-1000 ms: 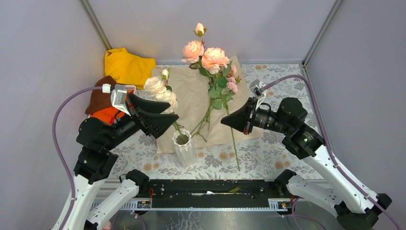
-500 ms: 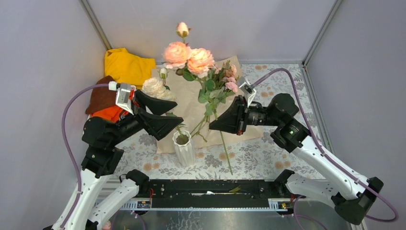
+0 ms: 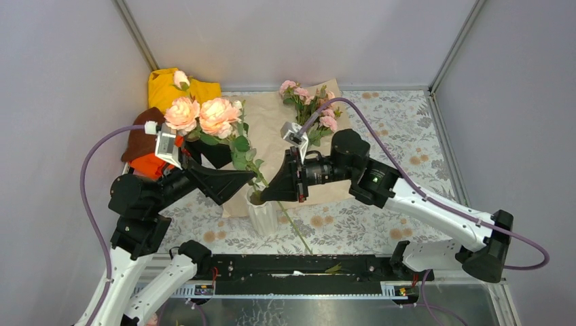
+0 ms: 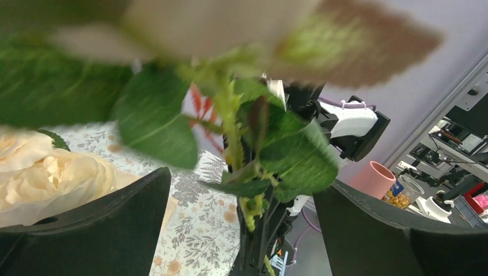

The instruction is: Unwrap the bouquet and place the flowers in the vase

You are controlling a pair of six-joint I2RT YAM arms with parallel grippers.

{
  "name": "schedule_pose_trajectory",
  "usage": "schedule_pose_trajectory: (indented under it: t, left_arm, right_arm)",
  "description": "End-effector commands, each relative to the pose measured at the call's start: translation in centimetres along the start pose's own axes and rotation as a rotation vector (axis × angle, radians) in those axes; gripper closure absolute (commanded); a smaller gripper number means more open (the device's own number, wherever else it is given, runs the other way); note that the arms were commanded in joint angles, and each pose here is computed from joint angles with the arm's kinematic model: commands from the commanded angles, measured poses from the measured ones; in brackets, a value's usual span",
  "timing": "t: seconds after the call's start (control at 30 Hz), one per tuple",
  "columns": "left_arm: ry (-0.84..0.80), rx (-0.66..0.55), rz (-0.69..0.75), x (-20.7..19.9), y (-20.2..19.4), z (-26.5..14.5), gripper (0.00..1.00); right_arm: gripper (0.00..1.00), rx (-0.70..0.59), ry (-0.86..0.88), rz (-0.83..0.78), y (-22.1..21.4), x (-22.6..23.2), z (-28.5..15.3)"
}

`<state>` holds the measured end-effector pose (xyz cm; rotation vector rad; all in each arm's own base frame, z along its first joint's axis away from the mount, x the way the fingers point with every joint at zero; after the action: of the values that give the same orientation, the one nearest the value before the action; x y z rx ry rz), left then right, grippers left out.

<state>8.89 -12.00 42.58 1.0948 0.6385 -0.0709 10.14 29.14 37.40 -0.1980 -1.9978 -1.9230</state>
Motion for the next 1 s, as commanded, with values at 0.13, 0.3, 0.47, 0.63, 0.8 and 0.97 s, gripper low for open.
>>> schedule_pose_trajectory:
  t: [0.13, 0.3, 0.47, 0.63, 0.8, 0.97]
  left_arm:
    - [-0.018, -0.060, 0.042, -0.8, 0.8, -0.4, 0.02]
    - [-0.017, -0.055, 0.051, -1.3, 0.8, -0.9, 0.30]
    - [-0.015, -0.077, 0.079, -2.2, 1.3, -1.6, 0.67]
    - [0.026, -0.113, 0.104, -3.0, 1.9, -2.4, 0.95]
    - [0.064, -0.175, 0.151, -4.2, 3.2, -3.4, 1.00]
    - [0.057, -0.224, 0.245, -6.5, 5.6, -3.9, 1.00]
  right_arm:
    - [1.00, -0.021, 0.025, -0.063, 1.4, 0.5, 2.4]
    - [1.00, -0.007, 0.037, -0.075, 1.7, 0.8, 3.6]
    - [0.94, 0.005, 0.023, -0.073, 1.9, 0.8, 4.7]
    - [0.76, 0.000, 0.025, -0.074, 2.3, 1.0, 5.2]
    - [0.43, 0.008, -0.004, -0.077, 2.1, 0.9, 5.0]
    - [0.26, -0.030, -0.131, -0.111, 2.2, 1.1, 2.9]
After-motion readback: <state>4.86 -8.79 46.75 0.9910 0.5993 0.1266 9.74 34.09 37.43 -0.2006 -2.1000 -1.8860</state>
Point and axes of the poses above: each gripper's point midway between its finger pads, its own z axis out along the fingers, its own x axis along the line the jaws close on, y = z × x, the point moved 9 cm from there along -z, back along the fingers, and after that the axes turned 7 degrees about -z, right-handed, at the moved point
